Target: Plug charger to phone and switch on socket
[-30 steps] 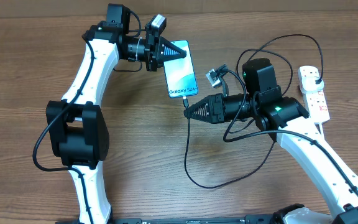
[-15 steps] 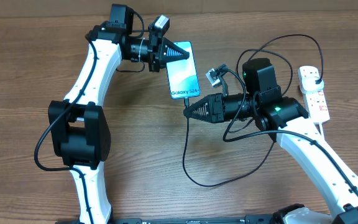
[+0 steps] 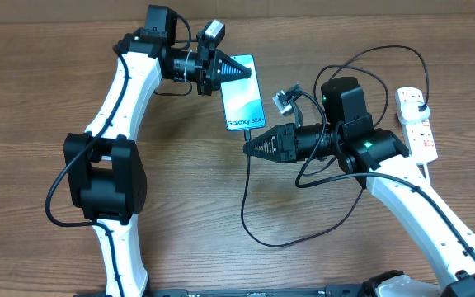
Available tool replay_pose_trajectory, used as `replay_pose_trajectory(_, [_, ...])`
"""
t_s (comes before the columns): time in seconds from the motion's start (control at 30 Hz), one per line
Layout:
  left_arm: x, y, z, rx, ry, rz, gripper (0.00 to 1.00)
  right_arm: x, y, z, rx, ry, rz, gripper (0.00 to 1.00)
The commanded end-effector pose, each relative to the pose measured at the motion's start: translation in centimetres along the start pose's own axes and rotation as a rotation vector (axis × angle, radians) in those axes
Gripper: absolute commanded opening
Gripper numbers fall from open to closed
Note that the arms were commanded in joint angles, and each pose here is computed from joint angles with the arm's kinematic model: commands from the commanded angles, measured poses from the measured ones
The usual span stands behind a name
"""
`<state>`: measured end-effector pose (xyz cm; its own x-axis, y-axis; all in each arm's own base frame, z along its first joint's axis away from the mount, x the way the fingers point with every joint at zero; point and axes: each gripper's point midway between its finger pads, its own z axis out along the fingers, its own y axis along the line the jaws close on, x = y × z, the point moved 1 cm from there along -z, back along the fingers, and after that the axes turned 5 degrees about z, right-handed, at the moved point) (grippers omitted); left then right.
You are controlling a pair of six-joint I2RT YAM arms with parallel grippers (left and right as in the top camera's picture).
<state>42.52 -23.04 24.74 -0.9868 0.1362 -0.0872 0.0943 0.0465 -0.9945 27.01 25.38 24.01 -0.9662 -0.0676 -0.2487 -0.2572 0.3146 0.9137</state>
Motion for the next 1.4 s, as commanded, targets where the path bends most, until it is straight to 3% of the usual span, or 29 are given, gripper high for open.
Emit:
replay_pose_trajectory(0.0, [0.5,-1.7,0.7,0.058,0.032,0.045,0.04,-1.3,-0.6,-0.9,0.037,-0.065,-0.015,0.04])
replay_pose_trajectory(1.37, [1.6,-1.9,2.7,0.065,0.080,0.040,0.04,-3.9,-0.9,-2.1,0.058,-0.175,-0.004,0.04])
